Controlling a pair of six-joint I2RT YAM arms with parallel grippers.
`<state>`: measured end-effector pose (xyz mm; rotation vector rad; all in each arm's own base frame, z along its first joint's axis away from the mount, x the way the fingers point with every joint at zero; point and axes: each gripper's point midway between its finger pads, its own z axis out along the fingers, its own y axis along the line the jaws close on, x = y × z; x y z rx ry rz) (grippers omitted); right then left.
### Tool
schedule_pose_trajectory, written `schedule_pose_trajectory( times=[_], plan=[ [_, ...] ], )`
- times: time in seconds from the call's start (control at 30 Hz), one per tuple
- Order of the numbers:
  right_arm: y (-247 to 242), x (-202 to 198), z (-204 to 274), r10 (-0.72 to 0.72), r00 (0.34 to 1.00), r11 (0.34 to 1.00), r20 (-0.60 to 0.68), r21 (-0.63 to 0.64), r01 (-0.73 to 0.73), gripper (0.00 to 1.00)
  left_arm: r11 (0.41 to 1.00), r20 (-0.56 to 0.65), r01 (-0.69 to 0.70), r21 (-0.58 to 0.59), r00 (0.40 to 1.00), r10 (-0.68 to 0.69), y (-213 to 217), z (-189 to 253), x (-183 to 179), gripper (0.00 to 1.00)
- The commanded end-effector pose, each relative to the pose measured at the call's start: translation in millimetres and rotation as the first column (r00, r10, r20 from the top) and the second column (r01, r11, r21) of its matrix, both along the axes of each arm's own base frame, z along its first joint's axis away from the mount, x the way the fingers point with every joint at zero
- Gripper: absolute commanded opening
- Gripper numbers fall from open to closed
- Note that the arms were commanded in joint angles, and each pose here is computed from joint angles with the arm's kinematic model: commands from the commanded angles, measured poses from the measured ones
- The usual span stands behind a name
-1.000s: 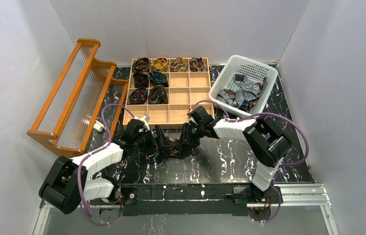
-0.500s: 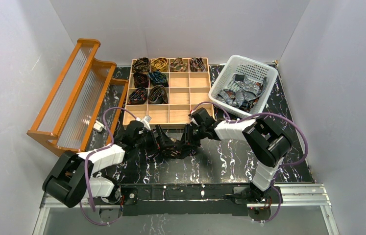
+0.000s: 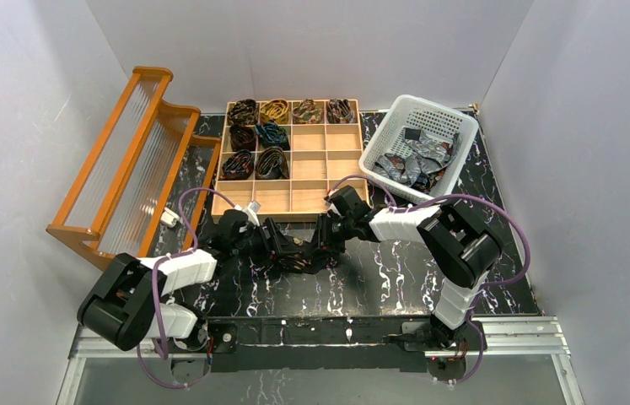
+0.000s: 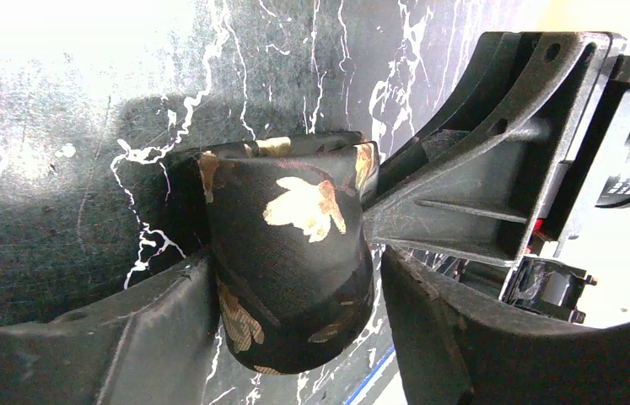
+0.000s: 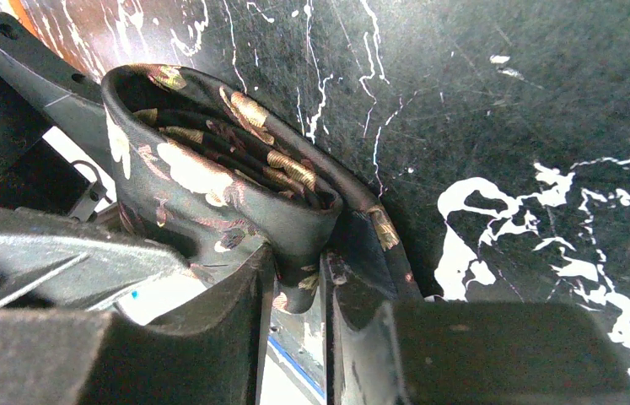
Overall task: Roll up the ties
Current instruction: Roll the tie at the center of the board.
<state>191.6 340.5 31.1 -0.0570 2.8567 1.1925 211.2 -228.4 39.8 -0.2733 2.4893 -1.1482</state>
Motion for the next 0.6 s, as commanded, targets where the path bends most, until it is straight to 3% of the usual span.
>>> schedule_pose_trajectory(
  times=[0.0,0.2,0.33,0.57],
  plan=[
    [-30,-20,-44,-0.016,0.997,0.987,-0.074,-0.162,0.004,0.32,0.999,-0.037,0.008,0.034,0.999,-0.006,5,-12,-8,0.61],
    [-21,-19,-30,0.005,0.998,0.994,-0.063,-0.109,-0.012,0.33,0.998,0.012,0.024,0.057,1.000,-0.025,8,-1,-6,0.46],
    [-11,-11,-8,0.005,1.000,0.999,-0.031,-0.053,-0.006,0.47,0.993,0.029,0.046,0.107,0.998,-0.049,12,3,-7,0.37],
    [-5,3,25,-0.004,0.999,1.000,0.042,-0.025,0.005,0.56,0.980,0.021,0.057,0.193,0.998,-0.062,22,3,-8,0.34]
  ],
)
